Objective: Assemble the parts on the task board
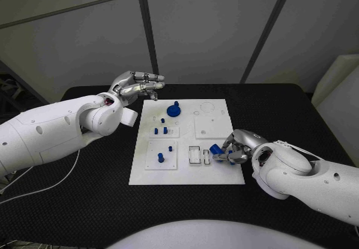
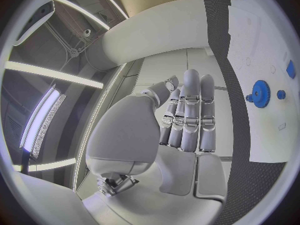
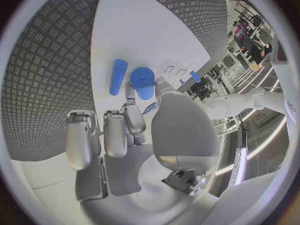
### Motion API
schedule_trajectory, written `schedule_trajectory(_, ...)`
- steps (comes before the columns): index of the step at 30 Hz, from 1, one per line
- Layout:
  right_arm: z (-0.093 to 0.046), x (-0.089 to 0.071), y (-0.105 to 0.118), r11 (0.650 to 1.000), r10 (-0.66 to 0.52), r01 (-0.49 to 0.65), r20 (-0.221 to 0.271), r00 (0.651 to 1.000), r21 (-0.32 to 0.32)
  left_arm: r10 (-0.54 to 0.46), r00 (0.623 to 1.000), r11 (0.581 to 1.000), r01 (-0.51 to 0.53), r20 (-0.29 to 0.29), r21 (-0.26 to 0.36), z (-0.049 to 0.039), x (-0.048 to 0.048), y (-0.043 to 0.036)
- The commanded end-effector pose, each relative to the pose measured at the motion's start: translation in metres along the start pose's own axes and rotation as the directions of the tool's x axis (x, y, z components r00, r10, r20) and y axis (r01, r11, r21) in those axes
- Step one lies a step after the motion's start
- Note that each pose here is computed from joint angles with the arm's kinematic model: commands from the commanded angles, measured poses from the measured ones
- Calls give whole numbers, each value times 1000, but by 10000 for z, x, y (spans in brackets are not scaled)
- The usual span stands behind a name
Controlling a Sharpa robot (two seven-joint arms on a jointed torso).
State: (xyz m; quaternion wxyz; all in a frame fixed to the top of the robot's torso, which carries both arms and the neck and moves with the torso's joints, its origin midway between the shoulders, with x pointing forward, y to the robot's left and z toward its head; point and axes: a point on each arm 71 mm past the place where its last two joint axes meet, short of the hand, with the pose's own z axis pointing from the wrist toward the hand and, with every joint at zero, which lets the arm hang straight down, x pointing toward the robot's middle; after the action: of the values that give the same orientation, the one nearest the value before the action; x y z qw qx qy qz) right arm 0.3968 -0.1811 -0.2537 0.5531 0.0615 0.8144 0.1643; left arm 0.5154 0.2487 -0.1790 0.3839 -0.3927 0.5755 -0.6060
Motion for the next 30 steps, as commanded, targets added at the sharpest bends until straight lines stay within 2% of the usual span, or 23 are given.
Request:
schedule_trajectory(1,16,61,-14,999,-41,42,-46,998,25,-9,1000,1000,9,-15,2,4,15,-9)
schedule_trajectory(8,26,81,-15,998,-36,38,-42,998,41,-10,1000,1000,10,-16,0,1,13,-7)
schedule_trajectory(16,-32,8,20,1000,29,-29,55,998,8,-10,1000,1000,10,-17,-1,-5,9,-6)
schedule_trajectory(23,-166,-79,123,992,119,-112,139,983,-62,-11,1000,1000,11,-17,-2,-10,6,1)
schedule_trajectory(26,-214,-101,171,986,152,-141,158,976,-84,-11,1000,1000,11,-18,-3,-11,7,4)
schedule_trajectory(30,-239,-99,225,982,178,-164,154,972,-99,-12,1000,1000,12,-20,-4,-12,10,6)
